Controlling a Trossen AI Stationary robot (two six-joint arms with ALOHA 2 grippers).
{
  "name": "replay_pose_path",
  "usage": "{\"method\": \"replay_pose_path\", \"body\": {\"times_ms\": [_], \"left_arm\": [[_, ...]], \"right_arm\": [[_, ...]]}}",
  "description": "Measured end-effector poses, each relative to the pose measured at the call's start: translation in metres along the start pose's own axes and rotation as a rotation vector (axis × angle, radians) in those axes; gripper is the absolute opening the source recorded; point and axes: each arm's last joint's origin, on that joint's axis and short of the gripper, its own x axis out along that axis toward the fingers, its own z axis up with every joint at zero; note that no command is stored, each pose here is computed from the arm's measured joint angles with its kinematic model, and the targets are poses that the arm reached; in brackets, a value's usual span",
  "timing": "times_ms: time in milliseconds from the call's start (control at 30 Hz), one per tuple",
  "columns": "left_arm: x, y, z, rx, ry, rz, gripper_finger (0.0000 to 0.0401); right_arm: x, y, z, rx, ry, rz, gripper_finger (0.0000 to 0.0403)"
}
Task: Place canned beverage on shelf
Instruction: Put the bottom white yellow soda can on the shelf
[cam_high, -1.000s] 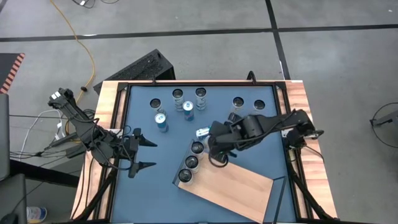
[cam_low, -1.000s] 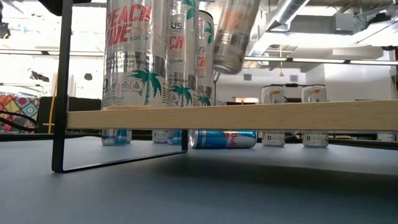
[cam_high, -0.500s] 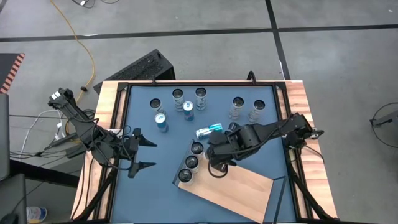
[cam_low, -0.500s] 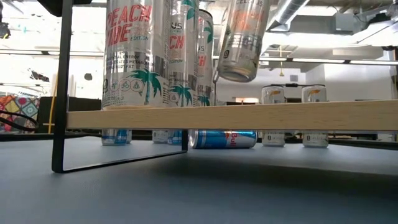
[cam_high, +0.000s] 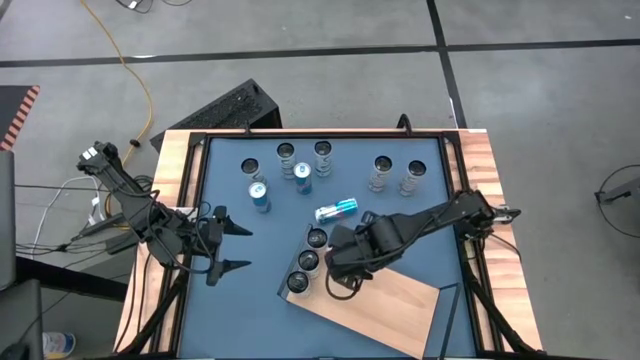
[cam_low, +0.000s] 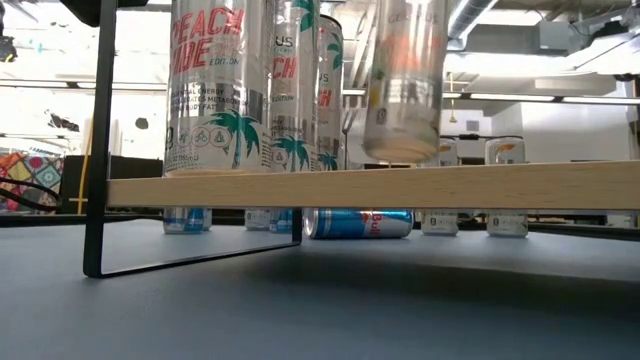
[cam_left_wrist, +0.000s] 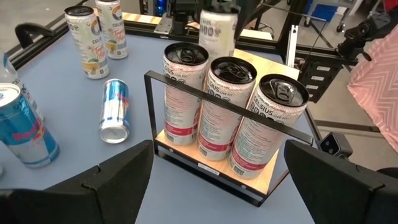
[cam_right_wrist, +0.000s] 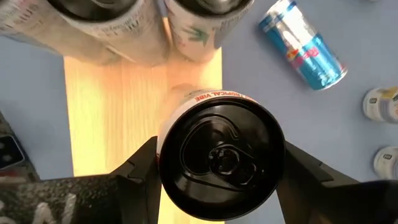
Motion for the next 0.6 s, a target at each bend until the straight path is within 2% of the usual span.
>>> {"method": "replay_pose_path", "body": {"times_ms": [600], "left_arm": [[0.0, 0.0, 0.0, 0.0, 0.002, 0.005, 0.0348]], "right_arm": [[0.02, 0.001, -0.005, -0.012, 0.058, -0.053, 0.0217]]}}
